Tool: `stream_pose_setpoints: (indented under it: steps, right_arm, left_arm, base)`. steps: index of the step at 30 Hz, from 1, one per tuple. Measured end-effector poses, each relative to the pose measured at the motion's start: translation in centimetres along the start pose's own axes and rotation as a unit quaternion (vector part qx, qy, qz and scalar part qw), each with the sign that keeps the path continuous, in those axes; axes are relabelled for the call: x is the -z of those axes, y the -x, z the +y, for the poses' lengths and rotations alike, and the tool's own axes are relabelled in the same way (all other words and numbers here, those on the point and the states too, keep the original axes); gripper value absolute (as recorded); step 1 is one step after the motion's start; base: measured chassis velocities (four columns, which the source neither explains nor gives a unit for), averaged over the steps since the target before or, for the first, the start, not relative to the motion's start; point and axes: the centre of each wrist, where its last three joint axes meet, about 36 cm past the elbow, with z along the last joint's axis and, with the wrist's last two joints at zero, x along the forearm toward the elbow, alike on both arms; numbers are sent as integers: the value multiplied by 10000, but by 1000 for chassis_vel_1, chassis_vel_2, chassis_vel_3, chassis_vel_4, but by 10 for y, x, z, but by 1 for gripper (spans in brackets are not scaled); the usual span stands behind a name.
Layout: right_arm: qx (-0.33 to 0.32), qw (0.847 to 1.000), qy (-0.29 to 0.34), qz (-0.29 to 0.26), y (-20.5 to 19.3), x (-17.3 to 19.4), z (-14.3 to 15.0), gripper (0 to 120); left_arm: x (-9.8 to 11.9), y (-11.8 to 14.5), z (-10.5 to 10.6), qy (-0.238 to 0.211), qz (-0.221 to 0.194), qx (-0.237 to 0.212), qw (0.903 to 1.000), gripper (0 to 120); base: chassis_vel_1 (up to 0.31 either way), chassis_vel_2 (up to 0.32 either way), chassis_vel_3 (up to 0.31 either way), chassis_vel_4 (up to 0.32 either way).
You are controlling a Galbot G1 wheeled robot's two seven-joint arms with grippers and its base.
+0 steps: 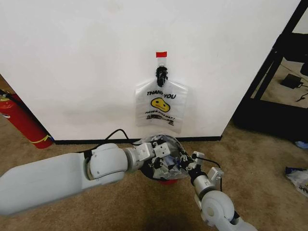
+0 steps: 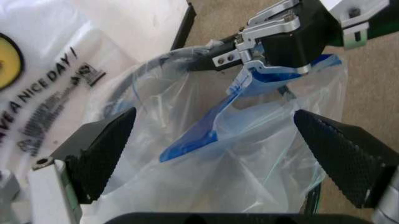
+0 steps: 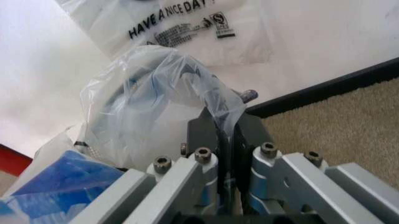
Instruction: Pick up the garbage bag from the wall and place it over the trash bin.
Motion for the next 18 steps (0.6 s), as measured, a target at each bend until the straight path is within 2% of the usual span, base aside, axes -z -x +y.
stream_pose_setpoints:
  steps: [14,18]
  right_arm:
    - [15,10000,19,11,2,-1,2,1]
    - [7,10000,8,18,2,-1,1,1]
  left_arm:
    - [-10,22,3,-461,159,50,9988,94]
    - [-12,26,5,-495,209,89,9985,77]
  base:
    - [0,0,0,0]
    - [0,0,0,0]
